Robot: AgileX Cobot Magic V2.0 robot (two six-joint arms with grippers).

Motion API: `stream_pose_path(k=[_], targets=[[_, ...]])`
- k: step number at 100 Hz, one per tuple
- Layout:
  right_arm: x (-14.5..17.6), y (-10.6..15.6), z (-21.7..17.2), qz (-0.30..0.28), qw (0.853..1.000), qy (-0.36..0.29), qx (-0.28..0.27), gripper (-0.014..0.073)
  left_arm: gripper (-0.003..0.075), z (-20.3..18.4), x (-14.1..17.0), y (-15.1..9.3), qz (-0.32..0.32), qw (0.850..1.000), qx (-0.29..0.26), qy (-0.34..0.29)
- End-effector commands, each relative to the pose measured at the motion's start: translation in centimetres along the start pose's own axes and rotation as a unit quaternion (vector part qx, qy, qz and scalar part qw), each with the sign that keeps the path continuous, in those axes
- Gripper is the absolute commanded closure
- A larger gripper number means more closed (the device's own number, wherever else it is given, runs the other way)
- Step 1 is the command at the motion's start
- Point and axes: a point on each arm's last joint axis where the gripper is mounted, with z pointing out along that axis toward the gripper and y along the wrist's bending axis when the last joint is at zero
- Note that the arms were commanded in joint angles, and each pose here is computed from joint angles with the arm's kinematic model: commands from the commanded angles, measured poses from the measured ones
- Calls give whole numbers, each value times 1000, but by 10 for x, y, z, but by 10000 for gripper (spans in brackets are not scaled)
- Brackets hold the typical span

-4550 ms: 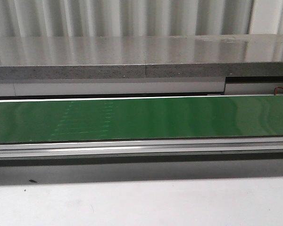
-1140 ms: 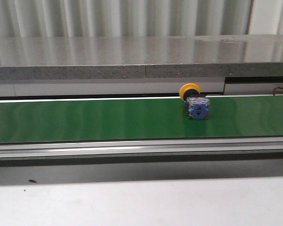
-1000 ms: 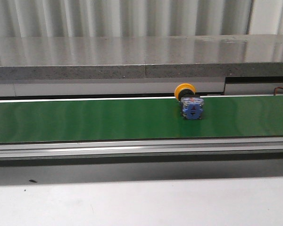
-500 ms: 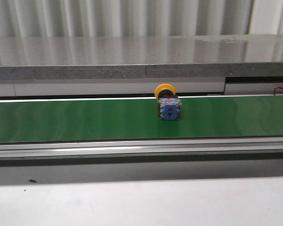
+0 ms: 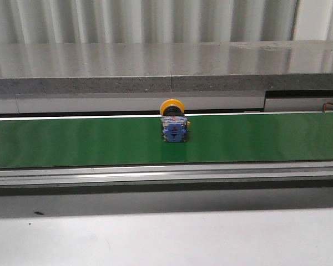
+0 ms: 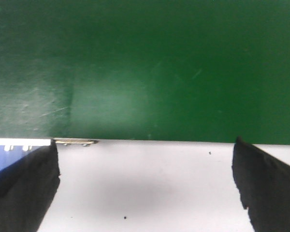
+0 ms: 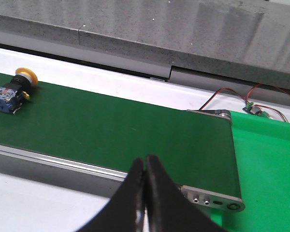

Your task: Move button from right to left

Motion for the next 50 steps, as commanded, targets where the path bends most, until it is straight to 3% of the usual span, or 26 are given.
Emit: stream_pose_path(k=[1,50], targets=[[-14,-1,-3,-8,999,-47,6,663,31,-7,-17,-17,-9,999,28,-16],[-14,-1,-3,-8,999,-47,6,663,31,39,-72,-135,47,993,91,62]])
